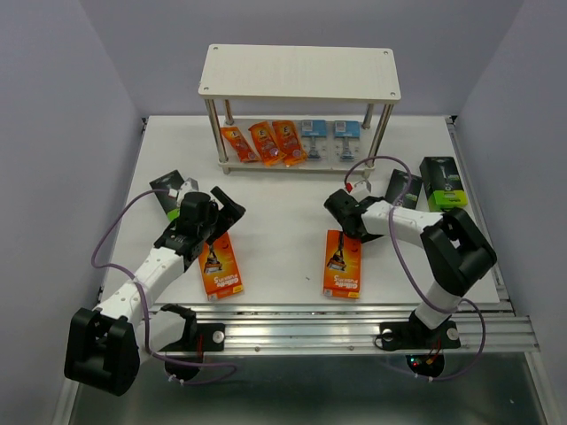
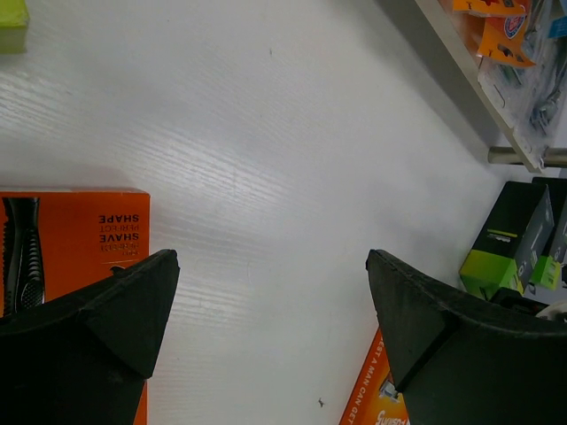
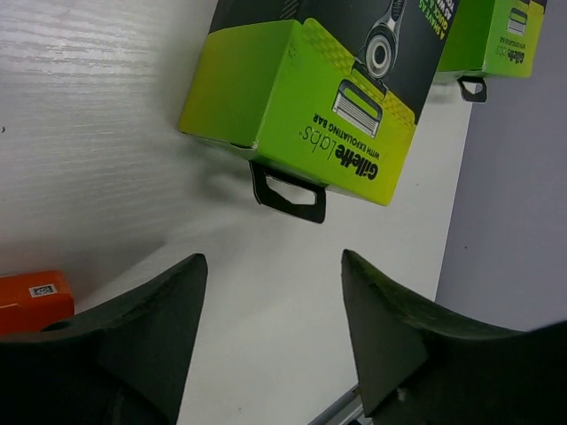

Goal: Place and organize the shaving razors onto the shelf

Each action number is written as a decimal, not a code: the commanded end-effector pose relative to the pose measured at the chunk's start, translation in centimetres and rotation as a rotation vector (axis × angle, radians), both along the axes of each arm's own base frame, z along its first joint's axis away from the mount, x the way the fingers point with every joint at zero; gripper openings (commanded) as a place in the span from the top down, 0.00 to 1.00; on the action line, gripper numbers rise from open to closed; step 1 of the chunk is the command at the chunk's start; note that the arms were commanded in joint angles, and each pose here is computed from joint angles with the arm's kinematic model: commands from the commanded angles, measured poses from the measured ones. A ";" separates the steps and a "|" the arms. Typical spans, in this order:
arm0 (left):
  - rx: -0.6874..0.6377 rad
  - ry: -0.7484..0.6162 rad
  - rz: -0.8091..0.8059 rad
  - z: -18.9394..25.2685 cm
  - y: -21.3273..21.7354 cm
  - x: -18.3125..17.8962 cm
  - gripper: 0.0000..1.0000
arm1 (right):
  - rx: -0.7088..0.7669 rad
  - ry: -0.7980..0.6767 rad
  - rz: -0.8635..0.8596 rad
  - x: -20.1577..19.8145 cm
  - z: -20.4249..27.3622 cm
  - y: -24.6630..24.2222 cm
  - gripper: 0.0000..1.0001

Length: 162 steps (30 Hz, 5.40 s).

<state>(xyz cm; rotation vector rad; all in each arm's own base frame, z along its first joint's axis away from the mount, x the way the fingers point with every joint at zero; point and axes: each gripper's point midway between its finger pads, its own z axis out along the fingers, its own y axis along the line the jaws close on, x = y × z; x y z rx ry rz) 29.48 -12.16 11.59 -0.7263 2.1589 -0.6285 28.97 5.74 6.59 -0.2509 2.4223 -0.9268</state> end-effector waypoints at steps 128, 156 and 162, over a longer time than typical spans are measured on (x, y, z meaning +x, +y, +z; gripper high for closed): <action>0.032 -0.768 -0.777 38.9 -5.7 14.8 1.00 | 0.980 -0.672 0.833 -7.1 28.4 18.9 0.00; 0.239 -0.555 -0.449 30.1 1.7 25.5 0.01 | 0.989 -0.686 0.749 -6.5 27.7 18.4 0.00; 0.280 -0.504 -0.415 28.7 2.6 25.7 0.03 | 0.948 -0.716 0.677 -5.5 27.4 17.6 0.00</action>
